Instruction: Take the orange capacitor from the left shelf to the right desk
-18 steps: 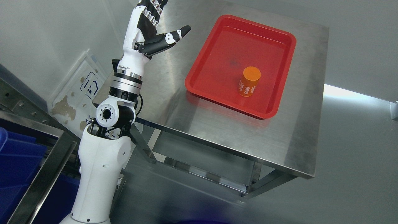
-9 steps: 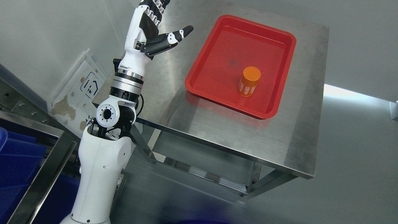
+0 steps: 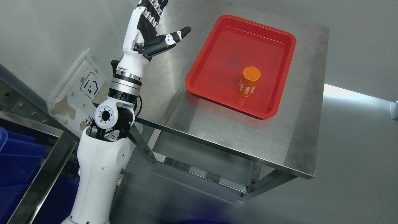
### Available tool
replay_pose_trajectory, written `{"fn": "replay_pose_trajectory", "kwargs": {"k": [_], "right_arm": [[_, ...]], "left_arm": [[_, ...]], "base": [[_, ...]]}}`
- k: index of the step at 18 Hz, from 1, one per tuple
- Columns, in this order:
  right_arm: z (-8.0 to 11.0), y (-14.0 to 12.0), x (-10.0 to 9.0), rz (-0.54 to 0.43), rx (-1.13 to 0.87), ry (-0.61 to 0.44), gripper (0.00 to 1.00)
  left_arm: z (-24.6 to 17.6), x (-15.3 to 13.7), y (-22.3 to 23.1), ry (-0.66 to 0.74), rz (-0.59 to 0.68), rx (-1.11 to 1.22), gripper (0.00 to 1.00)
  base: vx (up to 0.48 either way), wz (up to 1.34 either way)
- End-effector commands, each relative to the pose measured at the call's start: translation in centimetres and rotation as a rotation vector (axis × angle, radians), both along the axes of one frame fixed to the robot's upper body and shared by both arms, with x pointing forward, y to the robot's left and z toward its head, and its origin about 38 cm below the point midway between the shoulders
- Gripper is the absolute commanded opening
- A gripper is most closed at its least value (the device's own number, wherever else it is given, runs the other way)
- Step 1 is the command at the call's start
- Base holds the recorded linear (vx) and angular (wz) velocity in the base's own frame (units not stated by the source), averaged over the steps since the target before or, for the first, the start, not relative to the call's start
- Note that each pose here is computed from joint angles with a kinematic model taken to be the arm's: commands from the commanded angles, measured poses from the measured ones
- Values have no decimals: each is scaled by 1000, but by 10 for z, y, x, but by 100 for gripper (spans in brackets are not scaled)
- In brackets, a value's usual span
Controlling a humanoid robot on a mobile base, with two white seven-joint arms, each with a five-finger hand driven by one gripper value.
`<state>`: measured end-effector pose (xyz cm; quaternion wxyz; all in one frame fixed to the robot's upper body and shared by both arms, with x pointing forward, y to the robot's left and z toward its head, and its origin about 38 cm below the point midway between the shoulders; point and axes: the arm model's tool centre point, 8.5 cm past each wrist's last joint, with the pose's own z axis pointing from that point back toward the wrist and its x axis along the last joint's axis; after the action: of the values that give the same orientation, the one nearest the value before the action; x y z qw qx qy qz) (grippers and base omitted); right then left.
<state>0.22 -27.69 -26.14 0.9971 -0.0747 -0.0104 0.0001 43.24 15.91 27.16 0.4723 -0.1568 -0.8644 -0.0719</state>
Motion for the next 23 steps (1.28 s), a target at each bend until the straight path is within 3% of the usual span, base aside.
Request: {"fn": "replay_pose_trajectory", "kwargs": {"k": [1,23], "right_arm": [[1,-11,4,-12,-18,-16,100],[1,-11,4,-12,-18,-16,100]], "left_arm": [[-1,1,14,10,30,9,100],[-5,2,15,33,35,11,100]], "base": [[0,0],[0,0]]}}
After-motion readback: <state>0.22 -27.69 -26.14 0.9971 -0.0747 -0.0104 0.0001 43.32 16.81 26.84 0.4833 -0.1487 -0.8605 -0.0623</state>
